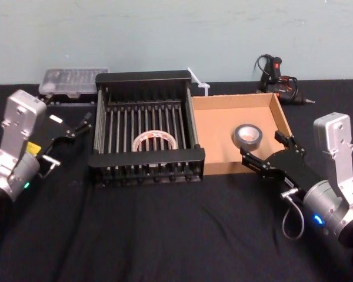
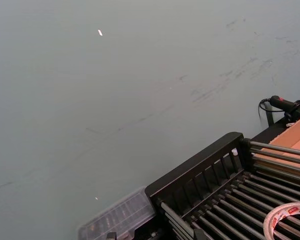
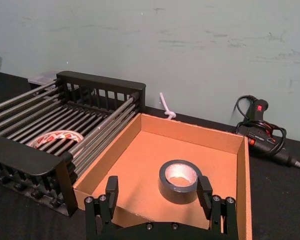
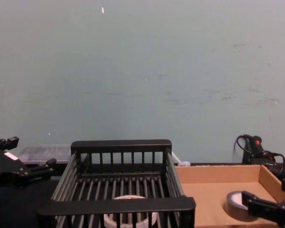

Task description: Pick up the white tape and place it into the black box , Pick up the silver tape and place it into the brown box.

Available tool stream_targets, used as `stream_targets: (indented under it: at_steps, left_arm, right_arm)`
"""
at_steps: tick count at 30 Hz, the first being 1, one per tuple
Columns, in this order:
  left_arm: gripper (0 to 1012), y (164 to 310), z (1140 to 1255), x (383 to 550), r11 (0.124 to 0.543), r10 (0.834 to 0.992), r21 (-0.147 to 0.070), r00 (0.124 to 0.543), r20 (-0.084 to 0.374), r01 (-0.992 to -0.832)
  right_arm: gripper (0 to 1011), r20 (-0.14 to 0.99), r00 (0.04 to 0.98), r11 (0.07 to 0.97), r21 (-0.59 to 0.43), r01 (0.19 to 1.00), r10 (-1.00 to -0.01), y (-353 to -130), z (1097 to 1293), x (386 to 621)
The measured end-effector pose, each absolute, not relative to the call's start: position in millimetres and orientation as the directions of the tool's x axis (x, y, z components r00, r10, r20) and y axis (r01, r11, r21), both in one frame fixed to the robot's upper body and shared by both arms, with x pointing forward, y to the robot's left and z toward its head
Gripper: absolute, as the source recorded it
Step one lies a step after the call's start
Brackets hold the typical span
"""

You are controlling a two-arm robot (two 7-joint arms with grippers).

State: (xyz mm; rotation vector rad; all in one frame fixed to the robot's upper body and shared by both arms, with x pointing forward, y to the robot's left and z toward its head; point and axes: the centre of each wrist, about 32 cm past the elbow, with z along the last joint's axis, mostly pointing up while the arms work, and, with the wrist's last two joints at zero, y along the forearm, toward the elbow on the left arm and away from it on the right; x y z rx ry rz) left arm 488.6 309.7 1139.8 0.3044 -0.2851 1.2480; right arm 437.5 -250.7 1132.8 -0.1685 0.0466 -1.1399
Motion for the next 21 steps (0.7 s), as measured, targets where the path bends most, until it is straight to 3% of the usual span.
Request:
stream_targets:
  at_steps: [21]
  left_arm:
    - [1001,309.7,1139.8,488.6,0.287,0.880,0.070,0.292,0.374,-0.955]
  right_arm:
    - [1002,0.035,0.431,0.419,-0.173,0.891,-0.902,-252.2,1130.5,440.8]
